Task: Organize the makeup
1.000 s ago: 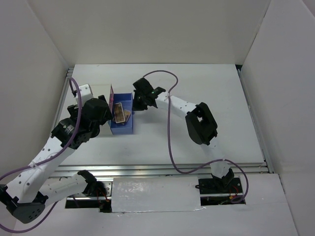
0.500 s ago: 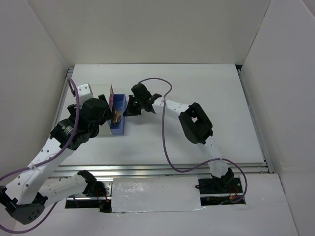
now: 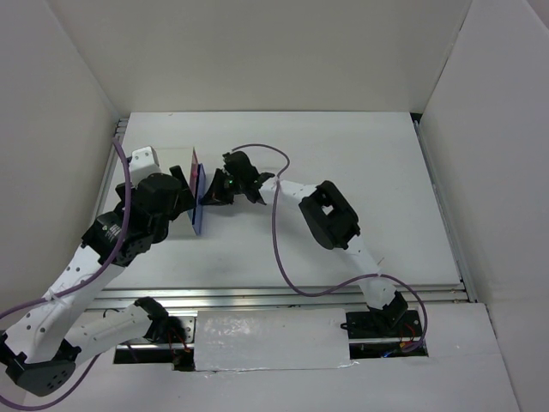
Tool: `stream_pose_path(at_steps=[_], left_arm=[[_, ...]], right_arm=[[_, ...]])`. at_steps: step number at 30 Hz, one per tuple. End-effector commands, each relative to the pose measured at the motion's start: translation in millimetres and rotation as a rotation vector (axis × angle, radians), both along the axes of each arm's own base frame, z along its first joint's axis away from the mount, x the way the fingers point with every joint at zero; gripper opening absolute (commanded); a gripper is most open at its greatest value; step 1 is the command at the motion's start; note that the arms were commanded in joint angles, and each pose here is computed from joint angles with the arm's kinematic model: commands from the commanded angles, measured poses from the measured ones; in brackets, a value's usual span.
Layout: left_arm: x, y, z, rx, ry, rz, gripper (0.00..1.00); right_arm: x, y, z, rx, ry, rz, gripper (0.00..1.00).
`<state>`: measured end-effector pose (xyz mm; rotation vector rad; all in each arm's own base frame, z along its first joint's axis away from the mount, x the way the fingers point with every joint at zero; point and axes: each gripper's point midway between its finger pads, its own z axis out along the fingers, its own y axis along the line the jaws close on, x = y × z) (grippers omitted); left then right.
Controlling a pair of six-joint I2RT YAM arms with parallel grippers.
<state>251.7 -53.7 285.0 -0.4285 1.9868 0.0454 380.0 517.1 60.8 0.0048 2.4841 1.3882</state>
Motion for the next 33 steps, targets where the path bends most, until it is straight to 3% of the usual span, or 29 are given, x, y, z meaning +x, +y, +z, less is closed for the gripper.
stream_pose_path(at_steps=[1, 8, 13, 14, 16, 17, 18, 20, 24, 25, 26, 27, 28, 33], left_arm=[[2, 1, 7, -0.002, -0.033, -0.006, 0.99], [3, 1, 7, -0.005, -0.034, -0.008, 0.99], [4, 2, 6, -0.003, -0.031, -0.004, 0.99], [4, 2, 5, -0.001, -0.029, -0.003, 0.99], [5, 2, 5, 0.001, -0.025, 0.001, 0.99], [5, 2, 5, 0.0, -0.025, 0.002, 0.99], [5, 1, 4, 0.001, -0.02, -0.001, 0.99], [7, 0, 3, -0.001, -0.018, -0.004, 0.99], [15, -8, 0, -0.017, 0.002, -0.02, 0.99], [16, -11, 3, -0.026, 0.004, -0.028, 0.99], [19, -14, 1, -0.02, 0.018, -0.03, 0.99], [20, -13, 2, -0.016, 0.025, -0.026, 0.99], [22, -12, 7, -0.011, 0.017, -0.013, 1.0], [22, 2, 27, 0.037, -0.006, 0.038, 1.0]], right_arm=[[-6, 34, 40, 0.177, -0.061, 0.07, 0.09], [-8, 46, 40, 0.218, -0.047, 0.089, 0.1], [-5, 32, 43, 0.166, -0.064, 0.031, 0.11], [-8, 20, 27, 0.118, -0.044, 0.002, 0.16], [3, -3, 43, 0.047, -0.098, -0.108, 0.26], [1, -25, 25, -0.022, -0.086, -0.15, 0.44], [2, -40, 51, -0.041, -0.134, -0.183, 0.5], [10, -81, 48, -0.143, -0.185, -0.289, 0.61], [3, -154, 115, -0.335, -0.387, -0.363, 0.77], [-1, -169, 124, -0.384, -0.419, -0.376, 0.84], [-8, -186, 129, -0.435, -0.443, -0.389, 0.97], [-18, -215, 152, -0.497, -0.504, -0.422, 0.99], [-28, -241, 146, -0.587, -0.505, -0.443, 1.0], [-83, -329, 224, -0.629, -0.662, -0.537, 1.0]])
